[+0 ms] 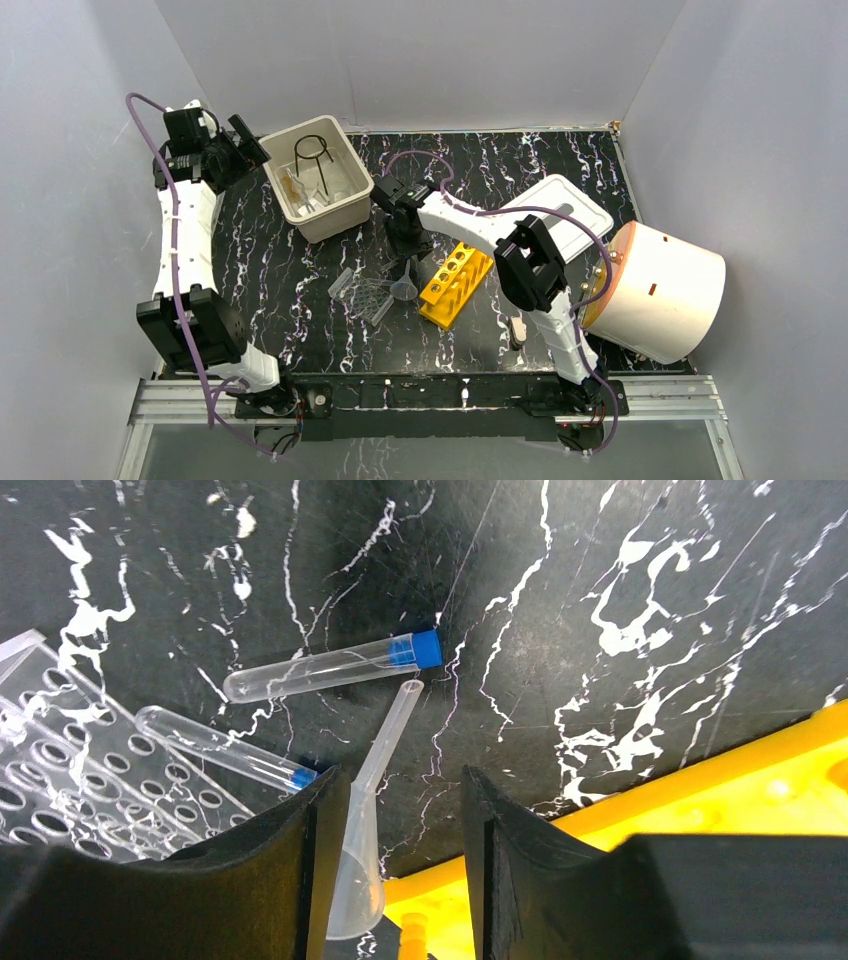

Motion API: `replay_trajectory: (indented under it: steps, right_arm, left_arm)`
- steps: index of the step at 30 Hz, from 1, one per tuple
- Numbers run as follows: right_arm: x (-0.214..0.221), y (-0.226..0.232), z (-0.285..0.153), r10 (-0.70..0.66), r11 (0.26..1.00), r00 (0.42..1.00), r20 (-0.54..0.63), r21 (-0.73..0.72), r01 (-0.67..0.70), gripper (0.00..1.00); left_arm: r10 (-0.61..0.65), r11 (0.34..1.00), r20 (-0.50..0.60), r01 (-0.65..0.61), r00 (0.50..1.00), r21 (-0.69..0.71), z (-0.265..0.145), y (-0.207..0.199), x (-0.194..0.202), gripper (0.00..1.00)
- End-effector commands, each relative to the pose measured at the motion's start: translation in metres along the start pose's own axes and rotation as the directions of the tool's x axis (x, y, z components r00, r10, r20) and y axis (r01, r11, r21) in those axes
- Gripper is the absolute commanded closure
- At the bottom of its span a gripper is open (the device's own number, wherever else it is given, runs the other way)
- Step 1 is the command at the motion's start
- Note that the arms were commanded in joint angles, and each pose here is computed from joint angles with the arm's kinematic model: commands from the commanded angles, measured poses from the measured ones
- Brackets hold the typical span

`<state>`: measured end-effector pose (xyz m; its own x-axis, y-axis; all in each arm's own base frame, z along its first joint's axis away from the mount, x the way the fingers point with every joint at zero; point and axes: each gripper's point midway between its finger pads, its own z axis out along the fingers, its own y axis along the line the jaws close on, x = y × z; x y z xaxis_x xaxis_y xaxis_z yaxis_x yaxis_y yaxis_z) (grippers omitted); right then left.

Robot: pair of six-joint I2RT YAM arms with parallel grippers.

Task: Organize the chemistry lab equipment

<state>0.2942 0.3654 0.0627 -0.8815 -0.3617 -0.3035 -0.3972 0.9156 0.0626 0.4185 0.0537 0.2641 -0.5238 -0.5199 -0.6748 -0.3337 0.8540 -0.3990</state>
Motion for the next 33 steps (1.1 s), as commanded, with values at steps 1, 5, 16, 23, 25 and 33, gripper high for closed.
replay_trajectory:
  steps: [1,5,16,23,25,33]
  right_arm:
    - [-0.002,0.006,-0.013,0.112,0.994,0.994,-0.007,0.004,-0.112,0.49]
    - [0.006,0.007,-0.004,0.135,0.991,0.990,-0.041,0.005,-0.135,0.53]
    - [0.008,0.009,0.018,0.202,0.979,0.977,-0.066,0.042,-0.199,0.60]
    - [0.008,0.007,0.025,0.228,0.972,0.972,-0.061,0.064,-0.224,0.68]
    - [0.011,0.007,0.027,0.237,0.970,0.969,-0.068,0.071,-0.232,0.72]
    - [0.012,0.005,0.027,0.264,0.963,0.962,-0.068,0.080,-0.258,0.78]
  left_arm:
    - [0.054,0.995,0.007,-0.053,0.999,-0.087,-0.013,0.009,0.008,0.10]
    - [0.101,0.989,0.018,-0.098,0.995,-0.111,-0.020,0.002,0.010,0.09]
    - [0.205,0.965,0.050,-0.193,0.978,-0.175,-0.032,-0.018,0.009,0.05]
    - [0.189,0.969,0.068,-0.175,0.980,-0.174,-0.039,-0.024,0.006,0.04]
    - [0.187,0.967,0.077,-0.170,0.979,-0.192,-0.041,-0.022,0.005,0.02]
    - [0.196,0.968,0.089,-0.179,0.976,-0.175,-0.047,-0.029,0.002,0.02]
